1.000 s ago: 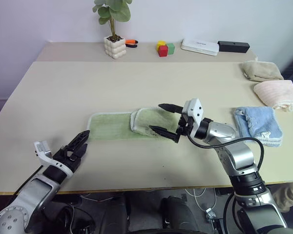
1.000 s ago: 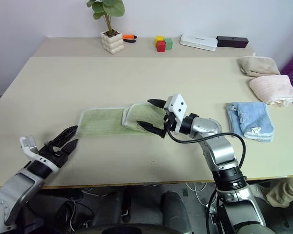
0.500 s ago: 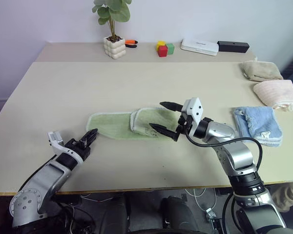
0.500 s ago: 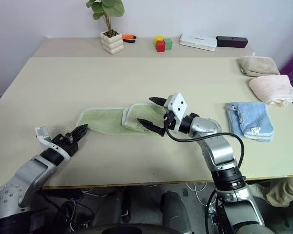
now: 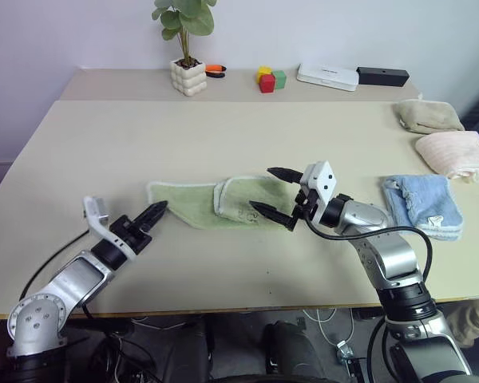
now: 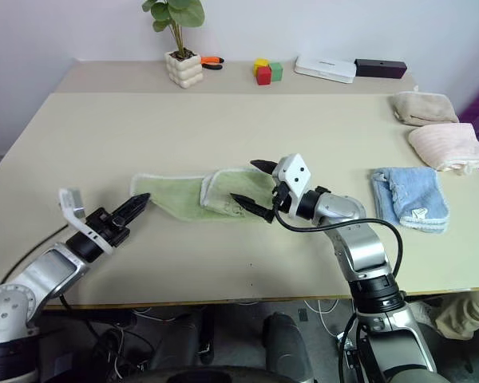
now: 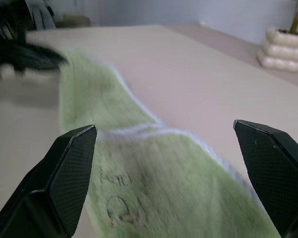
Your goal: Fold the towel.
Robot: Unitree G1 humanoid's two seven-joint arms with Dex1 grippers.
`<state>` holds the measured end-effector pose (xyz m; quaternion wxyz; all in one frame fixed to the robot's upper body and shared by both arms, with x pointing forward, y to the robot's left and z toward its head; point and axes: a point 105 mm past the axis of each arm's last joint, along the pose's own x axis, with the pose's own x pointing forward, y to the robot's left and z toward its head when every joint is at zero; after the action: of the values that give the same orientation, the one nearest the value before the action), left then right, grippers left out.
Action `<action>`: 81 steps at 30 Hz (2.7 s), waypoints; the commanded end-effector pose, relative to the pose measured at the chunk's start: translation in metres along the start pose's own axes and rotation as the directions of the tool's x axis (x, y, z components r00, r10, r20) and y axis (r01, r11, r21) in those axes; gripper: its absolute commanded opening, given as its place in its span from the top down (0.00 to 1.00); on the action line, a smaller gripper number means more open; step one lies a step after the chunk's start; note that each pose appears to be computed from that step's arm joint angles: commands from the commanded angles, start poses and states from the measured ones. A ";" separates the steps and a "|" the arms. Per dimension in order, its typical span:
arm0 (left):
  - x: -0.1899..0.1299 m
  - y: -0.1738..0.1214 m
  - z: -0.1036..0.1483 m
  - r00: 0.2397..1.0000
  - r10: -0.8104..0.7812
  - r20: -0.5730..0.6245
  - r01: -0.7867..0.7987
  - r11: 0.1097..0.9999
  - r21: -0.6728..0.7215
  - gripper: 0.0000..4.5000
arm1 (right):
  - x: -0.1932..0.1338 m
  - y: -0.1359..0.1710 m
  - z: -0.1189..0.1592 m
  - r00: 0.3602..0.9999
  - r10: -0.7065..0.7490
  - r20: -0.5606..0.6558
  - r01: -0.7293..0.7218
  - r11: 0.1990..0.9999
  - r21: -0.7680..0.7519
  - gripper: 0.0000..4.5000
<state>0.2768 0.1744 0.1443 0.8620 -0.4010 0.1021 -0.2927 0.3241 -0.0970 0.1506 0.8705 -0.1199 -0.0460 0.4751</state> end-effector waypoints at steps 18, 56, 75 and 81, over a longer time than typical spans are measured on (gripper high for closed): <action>0.116 -0.054 -0.066 0.752 -0.465 -0.467 0.642 0.678 0.358 1.00 | -0.086 -0.034 -0.005 0.972 -0.198 -0.131 0.188 0.979 -0.080 0.00; 0.118 -0.046 -0.015 0.866 -0.450 -0.217 0.499 0.757 0.422 0.20 | -0.002 -0.033 0.034 0.892 -0.414 0.182 0.373 0.901 0.223 0.19; 0.156 -0.010 -0.061 0.965 -0.170 -0.202 0.256 0.784 0.566 0.99 | 0.023 -0.028 -0.044 0.823 -0.549 -0.145 0.565 0.763 0.315 0.99; 0.156 -0.001 -0.061 0.969 -0.135 -0.205 0.231 0.788 0.571 0.99 | 0.008 -0.031 -0.070 0.771 -0.580 -0.264 0.637 0.715 0.289 0.99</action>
<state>0.3747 0.0433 0.1080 0.8980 -0.1061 0.0454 -0.4246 0.3679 -0.1046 0.0981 0.9820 0.0310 0.0584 0.1772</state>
